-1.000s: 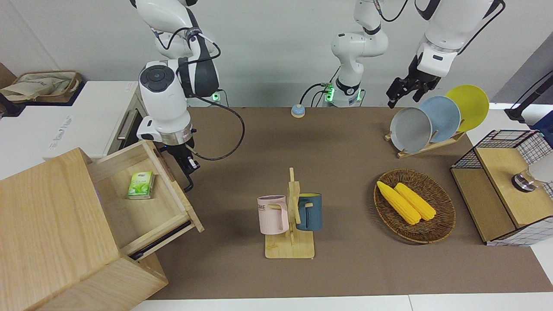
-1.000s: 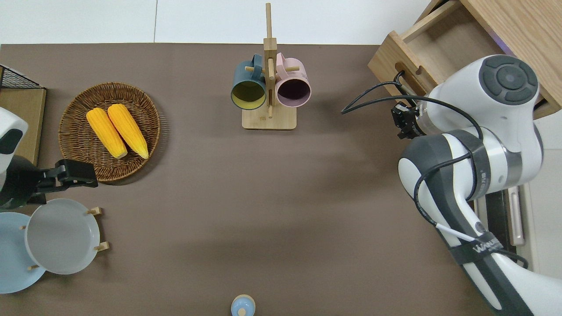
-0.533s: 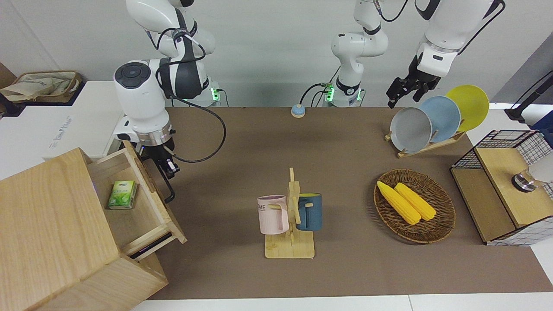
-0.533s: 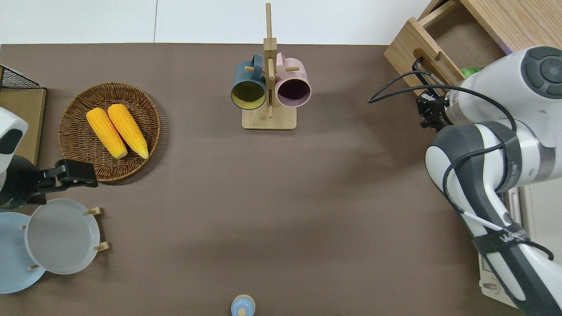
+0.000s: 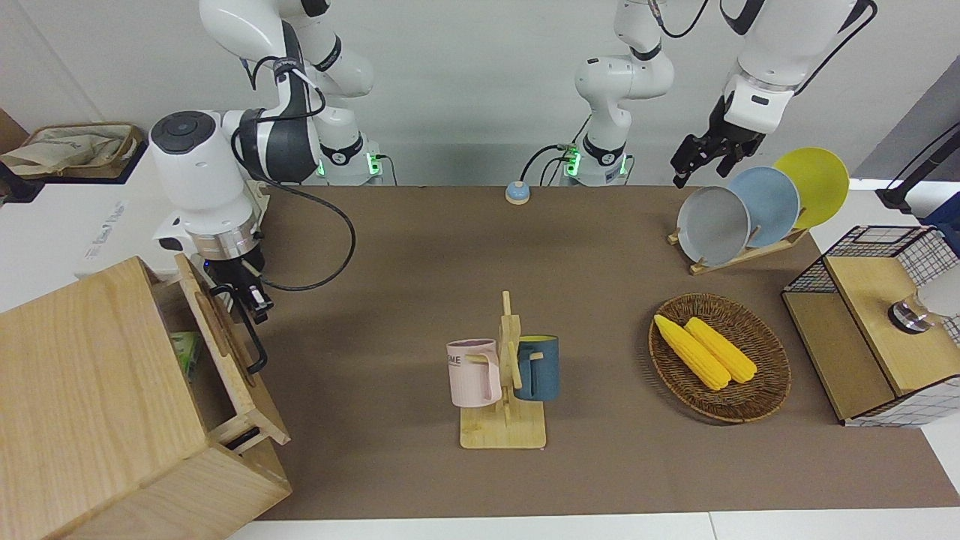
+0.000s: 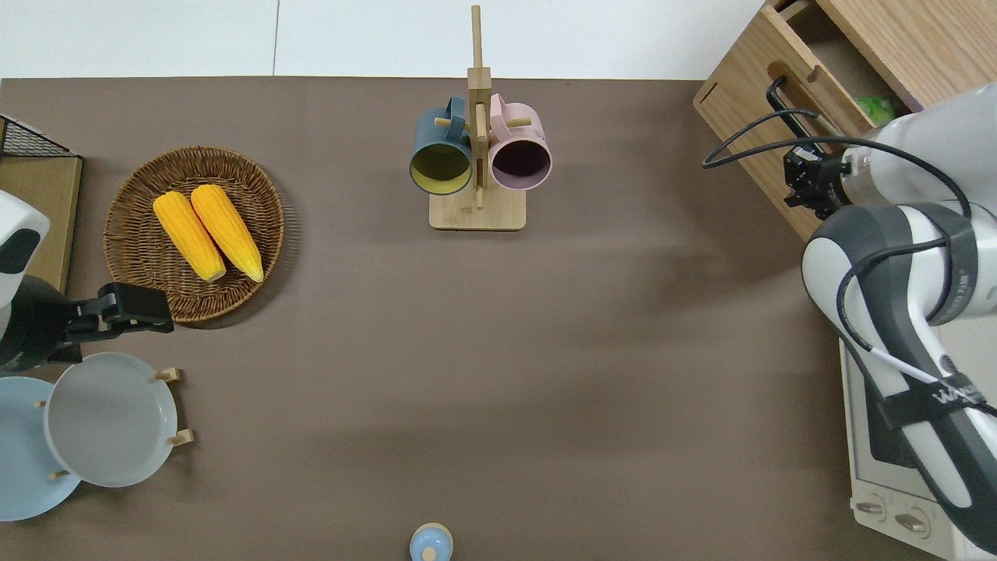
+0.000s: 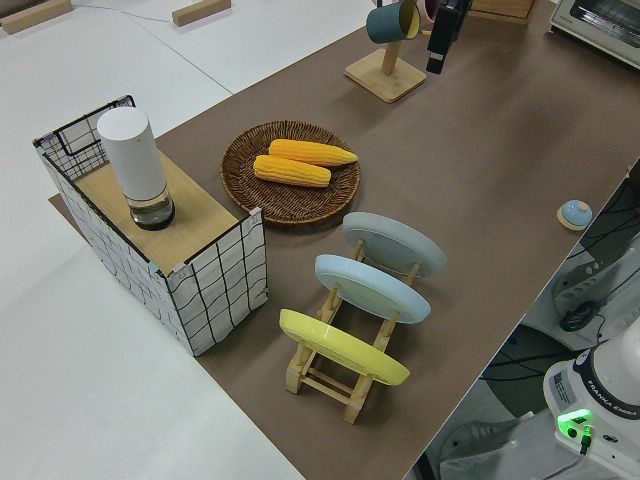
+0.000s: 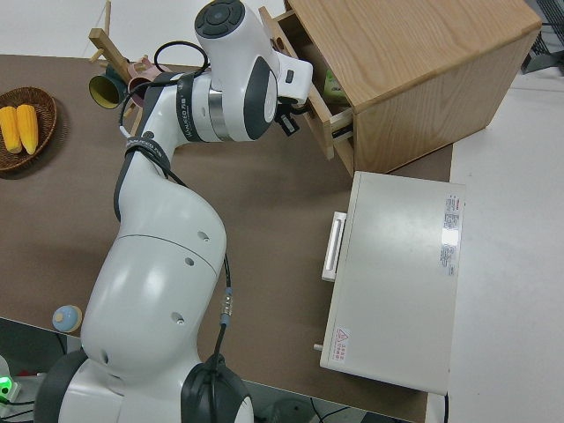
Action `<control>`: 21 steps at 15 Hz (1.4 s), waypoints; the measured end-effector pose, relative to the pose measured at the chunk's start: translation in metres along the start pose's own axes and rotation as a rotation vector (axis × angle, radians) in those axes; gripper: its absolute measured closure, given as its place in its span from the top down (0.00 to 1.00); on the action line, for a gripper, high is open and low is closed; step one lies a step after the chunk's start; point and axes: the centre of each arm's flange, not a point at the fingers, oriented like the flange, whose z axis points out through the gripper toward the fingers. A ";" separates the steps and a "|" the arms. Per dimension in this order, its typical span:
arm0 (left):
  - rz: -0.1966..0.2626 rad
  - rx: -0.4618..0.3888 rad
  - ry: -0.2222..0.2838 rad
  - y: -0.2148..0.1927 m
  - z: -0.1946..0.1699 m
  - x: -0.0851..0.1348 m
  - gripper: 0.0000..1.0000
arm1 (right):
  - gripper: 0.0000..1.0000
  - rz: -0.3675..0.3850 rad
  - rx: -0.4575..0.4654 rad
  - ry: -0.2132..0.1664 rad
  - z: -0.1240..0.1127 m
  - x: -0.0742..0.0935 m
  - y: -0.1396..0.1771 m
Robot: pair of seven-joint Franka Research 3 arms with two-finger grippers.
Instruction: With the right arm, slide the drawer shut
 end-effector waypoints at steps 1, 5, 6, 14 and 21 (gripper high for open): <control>0.000 0.000 0.000 0.000 0.000 0.000 1.00 | 0.01 0.002 0.005 0.006 0.000 0.005 0.003; 0.000 0.000 0.000 0.000 0.000 0.000 1.00 | 0.01 0.000 0.025 0.030 -0.002 0.028 0.013; 0.000 0.000 0.000 0.000 0.000 0.000 1.00 | 0.01 -0.001 0.030 0.037 -0.003 0.033 0.015; 0.000 0.000 0.000 0.000 0.000 0.000 1.00 | 0.01 -0.016 0.036 0.042 -0.003 0.038 0.016; 0.000 0.000 0.000 0.000 0.000 0.000 1.00 | 0.01 -0.052 0.020 0.060 -0.003 0.036 0.014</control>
